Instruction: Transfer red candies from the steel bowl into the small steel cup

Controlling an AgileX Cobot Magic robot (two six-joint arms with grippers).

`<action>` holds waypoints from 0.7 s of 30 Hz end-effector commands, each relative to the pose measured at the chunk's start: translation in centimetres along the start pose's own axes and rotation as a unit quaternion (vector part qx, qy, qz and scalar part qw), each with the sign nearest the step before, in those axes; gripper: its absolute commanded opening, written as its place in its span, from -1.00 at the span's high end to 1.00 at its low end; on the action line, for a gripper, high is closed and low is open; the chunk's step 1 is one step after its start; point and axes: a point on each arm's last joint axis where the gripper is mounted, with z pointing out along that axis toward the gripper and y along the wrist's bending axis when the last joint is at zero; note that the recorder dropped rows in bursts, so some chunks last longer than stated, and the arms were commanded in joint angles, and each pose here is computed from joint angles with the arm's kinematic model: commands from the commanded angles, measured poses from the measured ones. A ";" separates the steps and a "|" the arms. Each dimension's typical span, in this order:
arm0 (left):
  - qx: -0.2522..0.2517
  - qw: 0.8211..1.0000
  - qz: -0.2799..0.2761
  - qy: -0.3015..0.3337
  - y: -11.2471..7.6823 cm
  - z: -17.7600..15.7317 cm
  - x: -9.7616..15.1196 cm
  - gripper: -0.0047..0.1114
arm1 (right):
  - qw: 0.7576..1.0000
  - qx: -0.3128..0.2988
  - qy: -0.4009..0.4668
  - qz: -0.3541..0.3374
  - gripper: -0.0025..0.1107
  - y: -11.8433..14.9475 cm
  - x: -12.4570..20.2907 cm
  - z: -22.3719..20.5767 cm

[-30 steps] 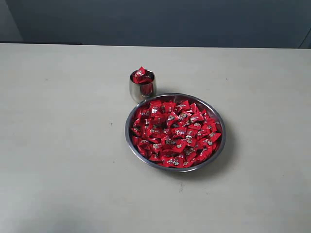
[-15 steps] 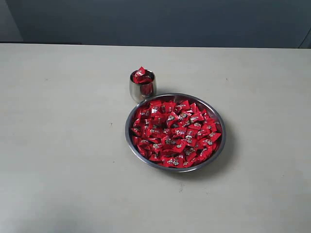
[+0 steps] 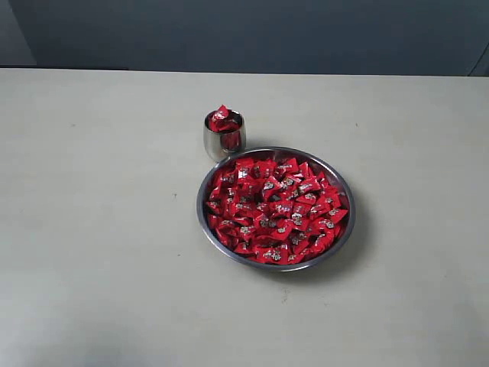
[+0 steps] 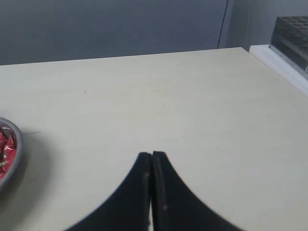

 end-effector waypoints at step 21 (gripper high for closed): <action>0.002 1.000 0.002 -0.001 0.0 0.0 0.1 0.91 | 1.000 -0.001 -0.004 -0.001 0.97 0.0 0.0 0.0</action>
